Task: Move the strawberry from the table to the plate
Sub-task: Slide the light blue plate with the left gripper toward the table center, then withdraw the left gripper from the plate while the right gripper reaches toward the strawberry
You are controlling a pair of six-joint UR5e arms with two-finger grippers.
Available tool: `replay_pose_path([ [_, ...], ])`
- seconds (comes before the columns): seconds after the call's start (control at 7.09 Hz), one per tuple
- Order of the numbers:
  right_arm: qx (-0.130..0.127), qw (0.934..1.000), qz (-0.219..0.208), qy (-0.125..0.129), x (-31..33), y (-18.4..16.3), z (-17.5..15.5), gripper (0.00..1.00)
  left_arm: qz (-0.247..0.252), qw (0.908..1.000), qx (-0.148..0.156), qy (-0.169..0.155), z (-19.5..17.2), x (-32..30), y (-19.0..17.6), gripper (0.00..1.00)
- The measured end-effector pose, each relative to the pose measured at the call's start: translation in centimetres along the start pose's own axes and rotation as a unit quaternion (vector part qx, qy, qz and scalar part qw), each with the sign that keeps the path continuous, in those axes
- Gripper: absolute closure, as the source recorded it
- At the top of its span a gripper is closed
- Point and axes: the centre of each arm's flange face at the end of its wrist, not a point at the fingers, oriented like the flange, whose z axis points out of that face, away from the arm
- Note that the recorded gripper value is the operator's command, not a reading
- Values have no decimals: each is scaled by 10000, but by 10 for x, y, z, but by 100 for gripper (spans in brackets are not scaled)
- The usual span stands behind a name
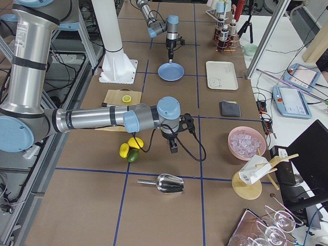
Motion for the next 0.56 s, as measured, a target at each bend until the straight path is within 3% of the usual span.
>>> replay_pose_path([
  [0.28,11,10000,-46,3,-9,-5,5,0,17,10000,76,19,-3,0,0,27],
  [0.56,77,9998,181,9,-29,-10,20,0,32,9999,126,77,-10,3,-1,27],
])
